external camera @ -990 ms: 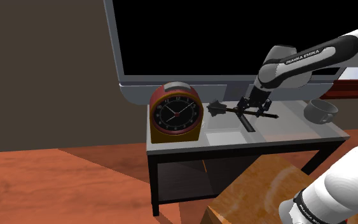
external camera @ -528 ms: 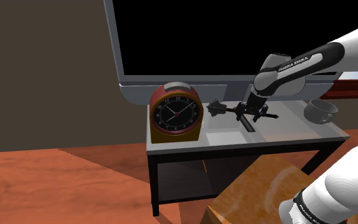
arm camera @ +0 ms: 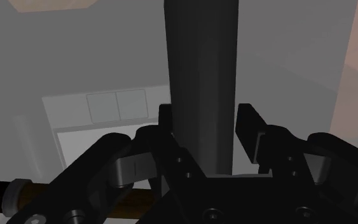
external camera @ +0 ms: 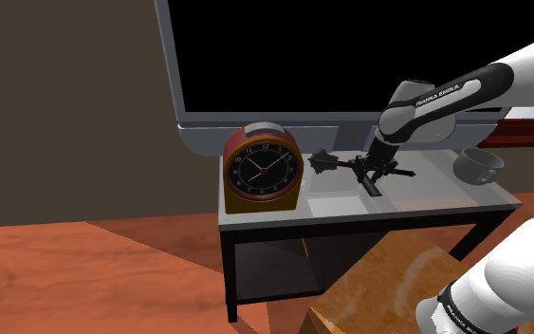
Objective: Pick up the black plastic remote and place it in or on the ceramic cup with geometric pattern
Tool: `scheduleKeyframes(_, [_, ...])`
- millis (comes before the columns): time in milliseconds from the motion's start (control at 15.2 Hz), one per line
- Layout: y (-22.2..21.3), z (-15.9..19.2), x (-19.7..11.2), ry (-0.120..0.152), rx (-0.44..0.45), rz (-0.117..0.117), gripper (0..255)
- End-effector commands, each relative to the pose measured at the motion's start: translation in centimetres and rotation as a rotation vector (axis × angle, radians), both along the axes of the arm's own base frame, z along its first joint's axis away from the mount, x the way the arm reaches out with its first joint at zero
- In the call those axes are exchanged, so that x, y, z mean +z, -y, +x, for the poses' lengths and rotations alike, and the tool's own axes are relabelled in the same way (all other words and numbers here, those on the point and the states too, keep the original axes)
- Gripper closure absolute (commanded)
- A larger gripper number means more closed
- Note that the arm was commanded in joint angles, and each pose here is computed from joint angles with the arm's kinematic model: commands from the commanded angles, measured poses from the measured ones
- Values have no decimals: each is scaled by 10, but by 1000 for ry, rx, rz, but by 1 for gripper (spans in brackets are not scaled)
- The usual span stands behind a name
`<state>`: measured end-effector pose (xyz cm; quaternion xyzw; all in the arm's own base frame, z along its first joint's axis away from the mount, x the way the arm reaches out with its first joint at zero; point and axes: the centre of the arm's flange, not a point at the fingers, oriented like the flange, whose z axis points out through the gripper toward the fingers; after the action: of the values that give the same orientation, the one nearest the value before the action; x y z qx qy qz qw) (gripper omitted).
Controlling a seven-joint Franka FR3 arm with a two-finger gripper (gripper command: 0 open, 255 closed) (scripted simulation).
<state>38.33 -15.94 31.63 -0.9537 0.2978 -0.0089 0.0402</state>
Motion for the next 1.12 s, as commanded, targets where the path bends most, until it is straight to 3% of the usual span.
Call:
scheduleKeyframes(0, [-2, 0, -2, -3, 5, 1, 255])
scheduleKeyframes(462, [-2, 1, -2, -3, 5, 1, 255])
scheduleKeyframes(1056, [-2, 1, 46, -3, 5, 1, 255])
